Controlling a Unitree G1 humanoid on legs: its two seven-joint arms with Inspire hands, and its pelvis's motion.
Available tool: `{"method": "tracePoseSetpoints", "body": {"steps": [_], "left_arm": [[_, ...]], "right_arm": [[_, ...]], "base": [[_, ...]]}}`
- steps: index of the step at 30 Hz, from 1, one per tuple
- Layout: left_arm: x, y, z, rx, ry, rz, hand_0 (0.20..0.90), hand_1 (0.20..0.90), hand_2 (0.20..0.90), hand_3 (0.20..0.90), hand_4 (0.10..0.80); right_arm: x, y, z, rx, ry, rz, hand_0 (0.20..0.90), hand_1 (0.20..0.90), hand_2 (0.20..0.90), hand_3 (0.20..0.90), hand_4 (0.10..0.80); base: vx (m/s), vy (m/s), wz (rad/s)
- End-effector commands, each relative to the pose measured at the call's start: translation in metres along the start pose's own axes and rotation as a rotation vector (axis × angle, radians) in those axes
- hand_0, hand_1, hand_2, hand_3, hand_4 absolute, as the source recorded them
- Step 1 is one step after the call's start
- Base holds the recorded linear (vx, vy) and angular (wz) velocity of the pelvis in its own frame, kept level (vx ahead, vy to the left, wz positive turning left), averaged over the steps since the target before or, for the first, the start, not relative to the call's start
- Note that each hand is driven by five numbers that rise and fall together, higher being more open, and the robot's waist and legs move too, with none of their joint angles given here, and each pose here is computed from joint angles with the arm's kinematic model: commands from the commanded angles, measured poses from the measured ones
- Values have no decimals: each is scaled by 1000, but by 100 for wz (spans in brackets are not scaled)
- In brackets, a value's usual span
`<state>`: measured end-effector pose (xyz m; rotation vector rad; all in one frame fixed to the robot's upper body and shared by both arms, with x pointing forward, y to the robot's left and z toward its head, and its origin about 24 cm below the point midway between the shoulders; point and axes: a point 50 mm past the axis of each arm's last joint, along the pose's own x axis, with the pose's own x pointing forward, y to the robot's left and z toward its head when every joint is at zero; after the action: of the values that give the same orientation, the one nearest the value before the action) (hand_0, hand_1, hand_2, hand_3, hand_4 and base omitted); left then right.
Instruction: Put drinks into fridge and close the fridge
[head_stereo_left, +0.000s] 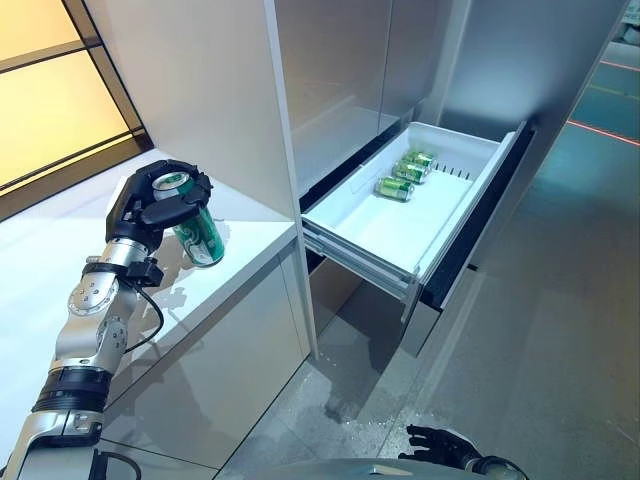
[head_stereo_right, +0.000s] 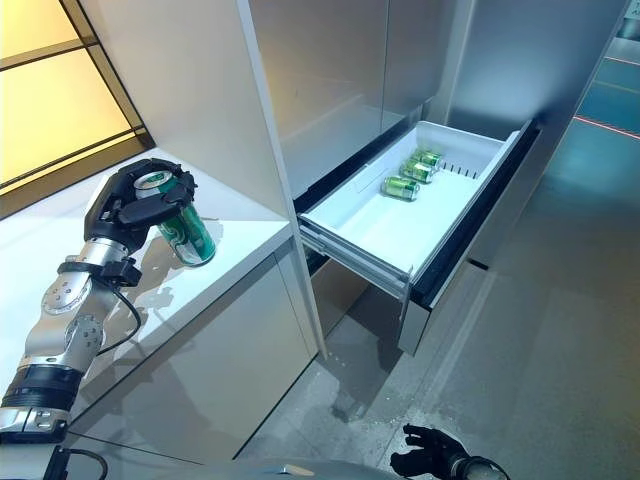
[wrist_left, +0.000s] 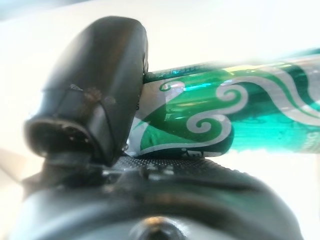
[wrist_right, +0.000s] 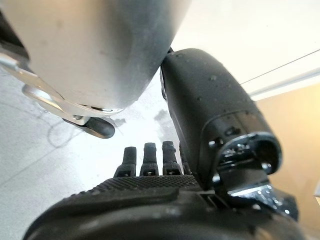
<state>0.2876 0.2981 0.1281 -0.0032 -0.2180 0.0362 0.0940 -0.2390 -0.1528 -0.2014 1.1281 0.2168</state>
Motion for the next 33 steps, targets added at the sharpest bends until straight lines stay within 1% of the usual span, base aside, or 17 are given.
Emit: {"method": "tracePoseSetpoints", "body": {"steps": [1, 2, 5, 7, 10, 14, 17, 19, 20, 21, 22, 23, 28, 33], "left_arm": [[19, -9, 78, 0, -402, -21, 300, 300, 300, 200, 100], [19, -9, 79, -3, -408, -21, 300, 300, 300, 200, 100], [16, -18, 93, -44, -512, -35, 300, 300, 300, 200, 100], [11, -23, 106, -76, -603, -52, 300, 300, 300, 200, 100], [3, -29, 119, -124, -715, -104, 300, 300, 300, 200, 100], [-13, -39, 128, -160, -818, -239, 300, 300, 300, 200, 100], [-24, -50, 127, -159, -851, -350, 300, 300, 300, 200, 100], [-30, -57, 128, -145, -856, -422, 300, 300, 300, 200, 100], [-32, -59, 128, -142, -857, -444, 300, 300, 300, 200, 100], [-32, -59, 128, -143, -857, -444, 300, 300, 300, 200, 100], [-36, -66, 127, -133, -848, -518, 300, 300, 300, 200, 100], [-37, -69, 127, -136, -844, -552, 300, 300, 300, 200, 100], [-40, -84, 125, -128, -818, -665, 300, 300, 300, 200, 100], [-36, -97, 126, -135, -770, -745, 300, 300, 300, 200, 100]], "right_arm": [[-4, -24, 43, -44, -204, -84, 900, 900, 900, 900, 800], [-4, -24, 44, -42, -208, -86, 900, 900, 900, 900, 800], [-10, -22, 84, -70, -374, -90, 900, 900, 900, 900, 800], [-20, -18, 115, -77, -515, -66, 900, 900, 900, 900, 800], [-38, -7, 149, -38, -662, 40, 900, 900, 900, 900, 800], [-74, 0, 190, -29, -879, 260, 900, 900, 900, 900, 800], [-104, 3, 218, -76, -1007, 392, 900, 900, 900, 900, 800], [-124, 3, 232, -129, -1085, 447, 900, 900, 900, 900, 800], [-131, 4, 237, -146, -1116, 455, 900, 900, 900, 900, 800], [-131, 4, 237, -146, -1116, 455, 900, 900, 900, 900, 800], [-151, 8, 251, -167, -1199, 498, 900, 900, 900, 900, 800], [-159, 9, 256, -176, -1241, 505, 900, 900, 900, 900, 800], [-185, 17, 273, -157, -1378, 585, 900, 900, 900, 900, 800], [-212, 25, 287, -182, -1530, 619, 900, 900, 900, 900, 800]], "base": [[0, 0, 0], [0, 0, 0], [0, 0, 0], [-14, -17, -1], [-9, -10, -1], [-6, -8, 0], [-34, -21, -6], [-36, -25, -10], [0, 0, 0], [0, 0, 0], [-29, -31, -2], [-34, -38, -3], [-10, -18, -1], [-17, -28, -2]]}}
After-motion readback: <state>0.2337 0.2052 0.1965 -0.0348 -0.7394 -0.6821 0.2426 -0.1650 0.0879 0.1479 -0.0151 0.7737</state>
